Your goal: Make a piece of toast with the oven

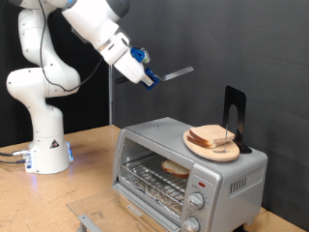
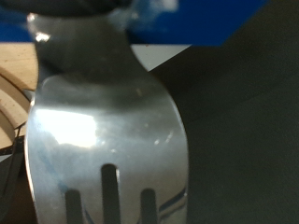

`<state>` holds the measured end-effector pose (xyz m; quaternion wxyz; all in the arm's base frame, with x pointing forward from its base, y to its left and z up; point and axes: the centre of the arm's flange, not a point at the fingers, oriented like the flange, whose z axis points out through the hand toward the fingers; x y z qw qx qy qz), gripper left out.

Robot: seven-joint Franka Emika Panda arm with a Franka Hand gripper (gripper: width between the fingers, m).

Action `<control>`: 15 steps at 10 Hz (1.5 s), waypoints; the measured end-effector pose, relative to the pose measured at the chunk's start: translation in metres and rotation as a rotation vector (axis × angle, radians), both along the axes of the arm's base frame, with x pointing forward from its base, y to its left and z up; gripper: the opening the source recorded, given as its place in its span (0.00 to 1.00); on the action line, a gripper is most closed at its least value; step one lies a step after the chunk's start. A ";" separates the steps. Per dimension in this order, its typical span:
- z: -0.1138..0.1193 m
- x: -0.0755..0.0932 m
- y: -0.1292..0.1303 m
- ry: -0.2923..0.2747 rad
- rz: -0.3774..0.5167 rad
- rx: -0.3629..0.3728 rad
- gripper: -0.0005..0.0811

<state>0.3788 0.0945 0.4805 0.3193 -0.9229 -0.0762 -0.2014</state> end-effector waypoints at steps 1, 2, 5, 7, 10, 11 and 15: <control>-0.005 0.000 0.008 0.002 -0.006 -0.026 0.50; -0.012 0.000 0.016 0.008 -0.011 -0.050 0.50; -0.042 0.002 0.029 0.028 -0.015 -0.112 0.50; -0.061 0.004 0.033 0.040 -0.024 -0.143 0.50; -0.083 0.008 0.038 0.049 -0.038 -0.172 0.50; -0.089 0.009 0.040 0.050 -0.041 -0.181 0.50; -0.102 0.012 0.045 0.041 -0.044 -0.173 0.82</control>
